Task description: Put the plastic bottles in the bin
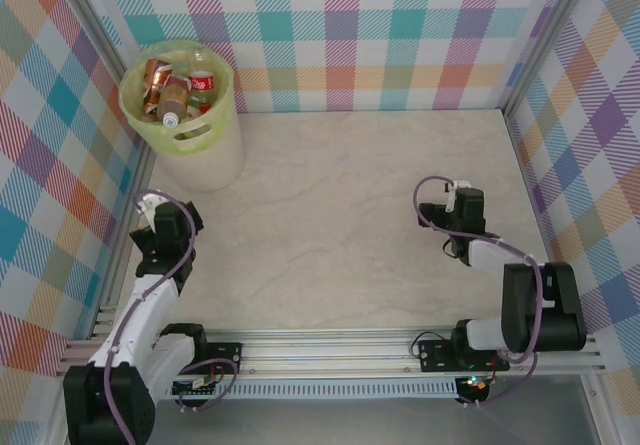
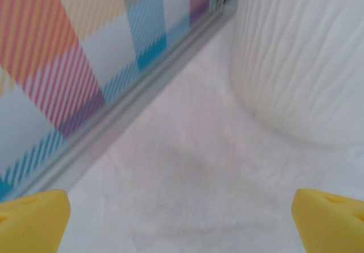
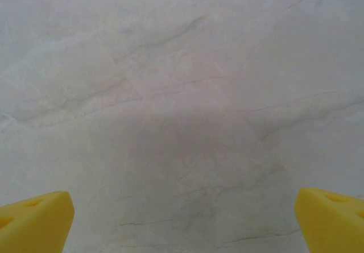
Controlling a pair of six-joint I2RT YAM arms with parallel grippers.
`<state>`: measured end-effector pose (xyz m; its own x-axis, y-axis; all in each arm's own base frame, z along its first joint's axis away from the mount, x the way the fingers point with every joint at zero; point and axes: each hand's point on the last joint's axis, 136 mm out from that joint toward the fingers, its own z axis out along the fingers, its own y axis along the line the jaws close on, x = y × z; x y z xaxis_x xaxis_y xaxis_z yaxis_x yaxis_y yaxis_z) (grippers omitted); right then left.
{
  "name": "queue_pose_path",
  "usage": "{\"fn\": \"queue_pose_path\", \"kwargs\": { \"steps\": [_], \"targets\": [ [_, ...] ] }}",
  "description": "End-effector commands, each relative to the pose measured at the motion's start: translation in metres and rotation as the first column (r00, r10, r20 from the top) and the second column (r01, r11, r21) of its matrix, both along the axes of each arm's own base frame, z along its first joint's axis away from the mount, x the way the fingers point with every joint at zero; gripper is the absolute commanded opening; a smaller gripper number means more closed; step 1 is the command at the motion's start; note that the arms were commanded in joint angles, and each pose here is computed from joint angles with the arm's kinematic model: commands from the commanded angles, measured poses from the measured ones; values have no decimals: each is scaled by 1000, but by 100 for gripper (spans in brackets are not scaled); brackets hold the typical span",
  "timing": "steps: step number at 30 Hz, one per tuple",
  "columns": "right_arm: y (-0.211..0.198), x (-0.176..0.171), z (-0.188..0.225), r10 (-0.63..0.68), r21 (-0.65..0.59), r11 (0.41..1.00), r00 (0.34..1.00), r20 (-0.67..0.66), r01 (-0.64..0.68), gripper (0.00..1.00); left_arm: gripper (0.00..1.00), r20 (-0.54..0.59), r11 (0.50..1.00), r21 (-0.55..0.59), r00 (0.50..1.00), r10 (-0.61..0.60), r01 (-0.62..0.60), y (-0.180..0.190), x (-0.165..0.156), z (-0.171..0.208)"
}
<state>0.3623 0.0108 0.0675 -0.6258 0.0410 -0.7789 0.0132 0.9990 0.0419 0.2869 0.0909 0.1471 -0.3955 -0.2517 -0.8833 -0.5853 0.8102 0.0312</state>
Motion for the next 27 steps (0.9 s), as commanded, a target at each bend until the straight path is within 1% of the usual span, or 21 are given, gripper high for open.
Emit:
{"fn": "queue_pose_path", "kwargs": {
  "steps": [1, 2, 3, 5, 7, 10, 13, 14, 15, 16, 18, 19, 20, 21, 27],
  "targets": [
    [23, 31, 39, 149, 31, 987, 962, 229, -160, 100, 100, 170, 999, -28, 985, -20, 25, -2, 29, 11],
    [22, 35, 42, 148, 55, 984, 952, 269, -168, 100, 100, 132, 998, -23, 990, -58, 61, -6, 37, -3],
    [20, 37, 35, 146, 69, 983, 955, 258, -169, 100, 100, 110, 995, -23, 989, -97, 100, -11, 45, -13],
    [20, 34, 29, 149, 70, 982, 947, 285, -175, 100, 100, 87, 978, -37, 976, -201, 205, -27, 63, -32],
    [20, 30, 28, 150, 59, 982, 930, 335, -180, 100, 100, 115, 954, -41, 949, -292, 298, -41, 78, -40],
    [2, 34, 25, 39, 65, 996, 951, 305, -61, 100, 100, 122, 902, -85, 902, -413, 424, -65, 97, -44],
    [3, 34, 25, 44, 56, 996, 951, 305, -64, 100, 100, 160, 865, -107, 867, -471, 490, -79, 105, -51],
    [3, 34, 25, 43, 57, 996, 951, 305, -63, 100, 100, 185, 844, -81, 840, -511, 531, -87, 106, -54],
    [3, 34, 25, 43, 57, 996, 951, 305, -63, 100, 100, 162, 840, -52, 835, -526, 540, -94, 104, -62],
    [3, 34, 25, 44, 55, 996, 952, 304, -64, 100, 100, 182, 847, -7, 833, -522, 532, -95, 107, -63],
    [5, 34, 25, 51, 54, 996, 951, 304, -71, 100, 100, 130, 885, -20, 879, -459, 466, -86, 105, -66],
    [6, 34, 24, 58, 52, 996, 951, 302, -78, 100, 100, 144, 896, -6, 887, -438, 444, -83, 107, -65],
    [9, 34, 24, 78, 52, 994, 951, 300, -98, 100, 100, 124, 901, -8, 894, -430, 435, -83, 106, -66],
    [13, 35, 25, 100, 52, 991, 949, 297, -121, 100, 100, 128, 902, -4, 895, -427, 431, -83, 106, -65],
    [14, 35, 24, 103, 52, 991, 950, 294, -124, 100, 100, 125, 903, -5, 896, -427, 431, -83, 106, -66]
  ]
}}
